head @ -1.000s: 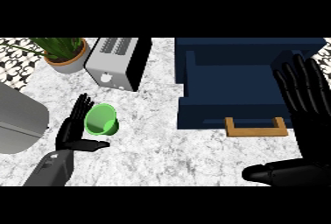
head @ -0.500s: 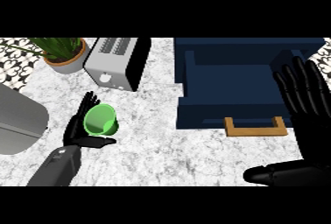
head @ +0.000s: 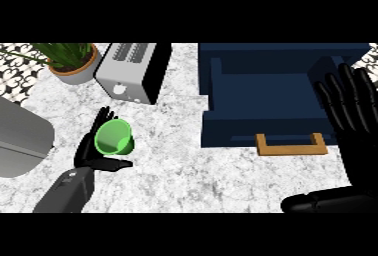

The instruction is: Pick up the cup, place it into the drawer and close the drawer

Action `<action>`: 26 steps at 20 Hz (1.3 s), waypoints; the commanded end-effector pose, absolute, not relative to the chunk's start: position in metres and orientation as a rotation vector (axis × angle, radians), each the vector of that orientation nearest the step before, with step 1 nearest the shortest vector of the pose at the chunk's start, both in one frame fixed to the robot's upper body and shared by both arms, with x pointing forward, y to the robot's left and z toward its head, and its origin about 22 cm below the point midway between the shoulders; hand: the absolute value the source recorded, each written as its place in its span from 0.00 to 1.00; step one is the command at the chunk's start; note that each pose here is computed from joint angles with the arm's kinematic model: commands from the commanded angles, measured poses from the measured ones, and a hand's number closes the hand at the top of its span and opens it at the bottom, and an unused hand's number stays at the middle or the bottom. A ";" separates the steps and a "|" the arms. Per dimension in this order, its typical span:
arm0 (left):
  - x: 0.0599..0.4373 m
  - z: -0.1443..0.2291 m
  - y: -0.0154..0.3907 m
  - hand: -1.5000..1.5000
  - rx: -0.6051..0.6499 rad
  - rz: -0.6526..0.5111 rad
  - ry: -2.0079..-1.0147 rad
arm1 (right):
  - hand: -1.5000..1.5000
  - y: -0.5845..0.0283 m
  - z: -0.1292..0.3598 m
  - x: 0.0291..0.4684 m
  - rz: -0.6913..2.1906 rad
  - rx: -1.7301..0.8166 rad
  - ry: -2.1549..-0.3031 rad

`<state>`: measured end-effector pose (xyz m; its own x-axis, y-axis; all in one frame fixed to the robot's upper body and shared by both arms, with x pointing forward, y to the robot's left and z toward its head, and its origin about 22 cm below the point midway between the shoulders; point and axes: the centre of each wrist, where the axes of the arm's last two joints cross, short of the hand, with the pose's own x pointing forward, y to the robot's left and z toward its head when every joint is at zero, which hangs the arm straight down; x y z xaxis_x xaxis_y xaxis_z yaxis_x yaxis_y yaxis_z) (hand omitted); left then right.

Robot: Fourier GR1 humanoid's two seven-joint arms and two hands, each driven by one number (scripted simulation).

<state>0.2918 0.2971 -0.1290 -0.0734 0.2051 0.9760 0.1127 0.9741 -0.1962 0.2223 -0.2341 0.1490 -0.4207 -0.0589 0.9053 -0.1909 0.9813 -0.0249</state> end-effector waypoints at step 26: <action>0.283 -0.121 0.299 1.00 -0.149 0.303 -2.009 | 0.00 -0.247 0.141 0.217 0.133 0.152 -1.988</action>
